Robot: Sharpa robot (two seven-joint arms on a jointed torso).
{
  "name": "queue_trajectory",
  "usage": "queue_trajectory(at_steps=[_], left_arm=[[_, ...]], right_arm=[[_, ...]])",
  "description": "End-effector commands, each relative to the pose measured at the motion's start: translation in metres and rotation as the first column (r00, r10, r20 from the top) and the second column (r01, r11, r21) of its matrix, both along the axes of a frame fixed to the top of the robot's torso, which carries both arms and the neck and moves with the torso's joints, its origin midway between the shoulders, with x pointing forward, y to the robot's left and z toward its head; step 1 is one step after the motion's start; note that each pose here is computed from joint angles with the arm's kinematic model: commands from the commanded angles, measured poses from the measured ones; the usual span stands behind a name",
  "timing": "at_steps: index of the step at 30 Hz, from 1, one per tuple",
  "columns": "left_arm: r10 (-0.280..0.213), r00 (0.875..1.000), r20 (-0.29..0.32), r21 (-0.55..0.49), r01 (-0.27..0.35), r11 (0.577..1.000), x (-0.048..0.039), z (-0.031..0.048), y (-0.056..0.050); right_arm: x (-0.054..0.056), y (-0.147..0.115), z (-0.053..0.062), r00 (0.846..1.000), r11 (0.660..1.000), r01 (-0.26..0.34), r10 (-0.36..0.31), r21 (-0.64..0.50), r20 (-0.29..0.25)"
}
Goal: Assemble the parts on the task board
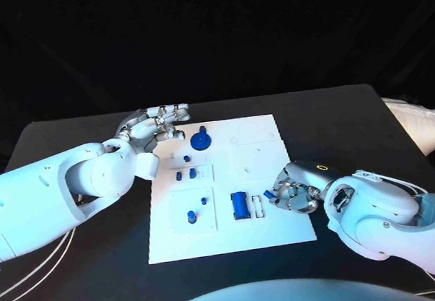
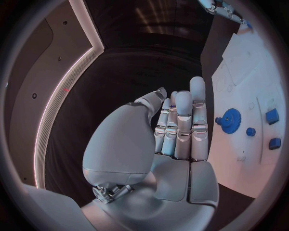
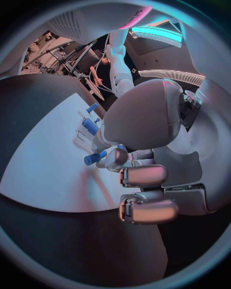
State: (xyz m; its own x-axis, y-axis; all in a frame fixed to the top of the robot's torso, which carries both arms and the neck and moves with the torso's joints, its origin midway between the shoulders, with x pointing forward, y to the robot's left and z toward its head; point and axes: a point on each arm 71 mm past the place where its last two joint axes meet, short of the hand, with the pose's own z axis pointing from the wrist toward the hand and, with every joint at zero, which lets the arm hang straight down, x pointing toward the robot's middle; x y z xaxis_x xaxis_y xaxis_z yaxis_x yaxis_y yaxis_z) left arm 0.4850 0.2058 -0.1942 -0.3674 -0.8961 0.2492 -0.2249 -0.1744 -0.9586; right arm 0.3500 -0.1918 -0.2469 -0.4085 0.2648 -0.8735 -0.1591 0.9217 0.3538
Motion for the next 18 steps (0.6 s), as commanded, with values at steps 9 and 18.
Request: queue_trajectory(at_steps=[9, 18], left_arm=[[-0.026, 1.000, 0.004, -0.009, 0.026, 1.000, -0.0013, 0.0006, -0.004], [-0.030, 1.000, 0.003, -0.009, 0.030, 0.999, -0.0016, 0.0006, -0.005]], right_arm=[[-0.003, 0.007, -0.006, 0.990, 0.993, 0.059, -0.045, 0.107, -0.132], [-0.001, 0.016, -0.012, 0.986, 0.992, 0.050, -0.030, 0.117, -0.163]])
